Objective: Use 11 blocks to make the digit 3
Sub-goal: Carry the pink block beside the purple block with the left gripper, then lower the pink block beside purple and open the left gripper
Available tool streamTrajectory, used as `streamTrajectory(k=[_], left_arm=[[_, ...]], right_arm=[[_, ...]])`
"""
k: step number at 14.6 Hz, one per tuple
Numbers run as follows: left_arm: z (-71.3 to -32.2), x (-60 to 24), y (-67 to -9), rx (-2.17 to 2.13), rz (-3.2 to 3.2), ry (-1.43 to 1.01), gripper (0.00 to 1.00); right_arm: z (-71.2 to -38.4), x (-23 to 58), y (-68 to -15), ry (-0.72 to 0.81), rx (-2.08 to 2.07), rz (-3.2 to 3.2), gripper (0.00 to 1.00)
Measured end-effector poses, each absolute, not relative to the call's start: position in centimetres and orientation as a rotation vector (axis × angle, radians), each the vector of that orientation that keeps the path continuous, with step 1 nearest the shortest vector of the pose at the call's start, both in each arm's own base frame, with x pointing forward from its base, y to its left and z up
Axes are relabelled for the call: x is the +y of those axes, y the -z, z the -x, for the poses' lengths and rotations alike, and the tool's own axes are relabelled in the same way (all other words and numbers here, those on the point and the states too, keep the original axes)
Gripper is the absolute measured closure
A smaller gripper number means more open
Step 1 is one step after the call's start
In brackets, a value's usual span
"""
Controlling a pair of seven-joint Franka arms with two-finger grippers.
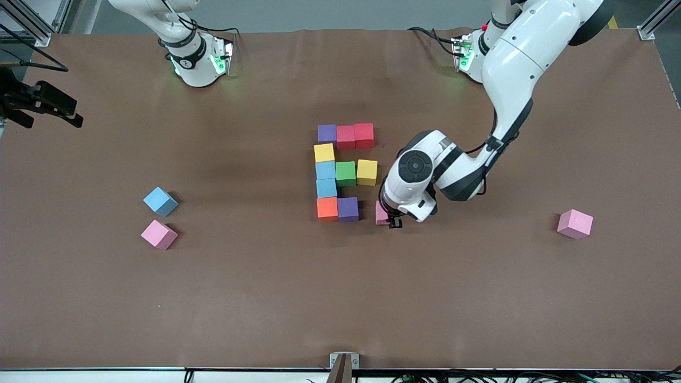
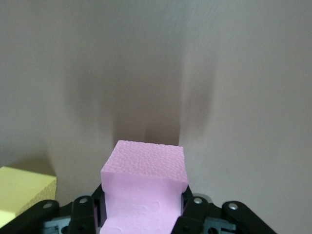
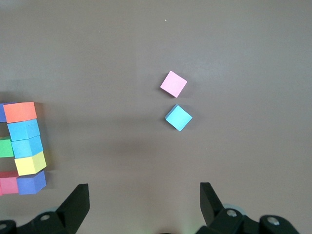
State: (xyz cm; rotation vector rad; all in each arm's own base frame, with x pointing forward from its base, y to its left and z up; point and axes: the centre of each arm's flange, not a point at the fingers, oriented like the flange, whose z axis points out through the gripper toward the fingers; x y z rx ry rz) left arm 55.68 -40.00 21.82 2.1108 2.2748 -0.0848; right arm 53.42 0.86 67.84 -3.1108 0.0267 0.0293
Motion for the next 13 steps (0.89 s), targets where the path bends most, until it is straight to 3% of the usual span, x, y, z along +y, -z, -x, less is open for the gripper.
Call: streamTrajectory(k=[13], left_arm=[[-53.8,-43.4,-20.6,2.348,-1.987,0.122,0.45]], right_arm=[[-53.4,0.8,-67.9,-0.028,0.027,3.111,0.00]])
